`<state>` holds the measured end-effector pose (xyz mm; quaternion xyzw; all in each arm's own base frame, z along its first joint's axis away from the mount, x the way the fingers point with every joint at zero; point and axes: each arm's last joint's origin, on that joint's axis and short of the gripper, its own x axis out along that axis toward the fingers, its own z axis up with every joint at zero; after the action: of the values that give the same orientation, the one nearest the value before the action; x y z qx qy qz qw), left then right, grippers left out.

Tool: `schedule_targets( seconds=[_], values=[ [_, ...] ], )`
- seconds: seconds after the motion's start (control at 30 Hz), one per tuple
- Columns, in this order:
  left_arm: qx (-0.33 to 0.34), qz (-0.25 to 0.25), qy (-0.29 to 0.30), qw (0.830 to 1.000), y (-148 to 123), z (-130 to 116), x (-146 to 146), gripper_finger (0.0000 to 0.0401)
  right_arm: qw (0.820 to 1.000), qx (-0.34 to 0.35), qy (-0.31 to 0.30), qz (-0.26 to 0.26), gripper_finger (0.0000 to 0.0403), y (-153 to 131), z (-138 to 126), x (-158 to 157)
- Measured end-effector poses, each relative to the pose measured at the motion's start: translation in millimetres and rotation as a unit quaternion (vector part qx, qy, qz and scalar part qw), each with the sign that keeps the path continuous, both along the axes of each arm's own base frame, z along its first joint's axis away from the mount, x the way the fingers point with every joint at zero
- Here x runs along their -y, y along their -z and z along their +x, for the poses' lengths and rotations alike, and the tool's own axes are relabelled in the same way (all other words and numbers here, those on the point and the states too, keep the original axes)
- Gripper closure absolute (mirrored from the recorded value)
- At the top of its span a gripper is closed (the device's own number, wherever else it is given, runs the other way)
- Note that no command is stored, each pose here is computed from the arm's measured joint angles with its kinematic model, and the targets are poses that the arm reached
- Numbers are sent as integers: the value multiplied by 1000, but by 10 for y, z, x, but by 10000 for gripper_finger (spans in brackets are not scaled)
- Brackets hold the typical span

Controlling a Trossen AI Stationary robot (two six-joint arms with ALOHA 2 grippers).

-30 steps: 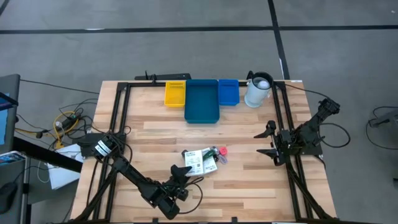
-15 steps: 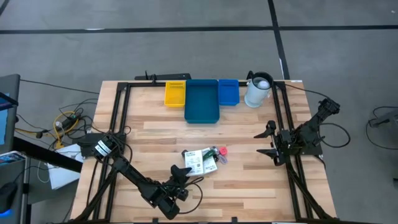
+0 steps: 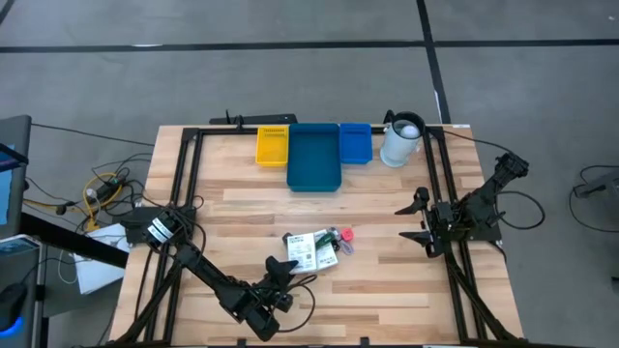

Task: Pick and place items into bin
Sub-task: Put the left white box into the dark blue bin

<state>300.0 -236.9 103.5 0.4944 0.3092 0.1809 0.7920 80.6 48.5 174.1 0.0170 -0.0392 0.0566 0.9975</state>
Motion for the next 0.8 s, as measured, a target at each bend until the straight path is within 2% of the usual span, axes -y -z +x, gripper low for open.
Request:
schedule_targets(
  seconds=[0.8],
  values=[
    [8,-4,13,1000,-14,-28,77,202,1000,0,0,0,127,0,0,0]
  ],
)
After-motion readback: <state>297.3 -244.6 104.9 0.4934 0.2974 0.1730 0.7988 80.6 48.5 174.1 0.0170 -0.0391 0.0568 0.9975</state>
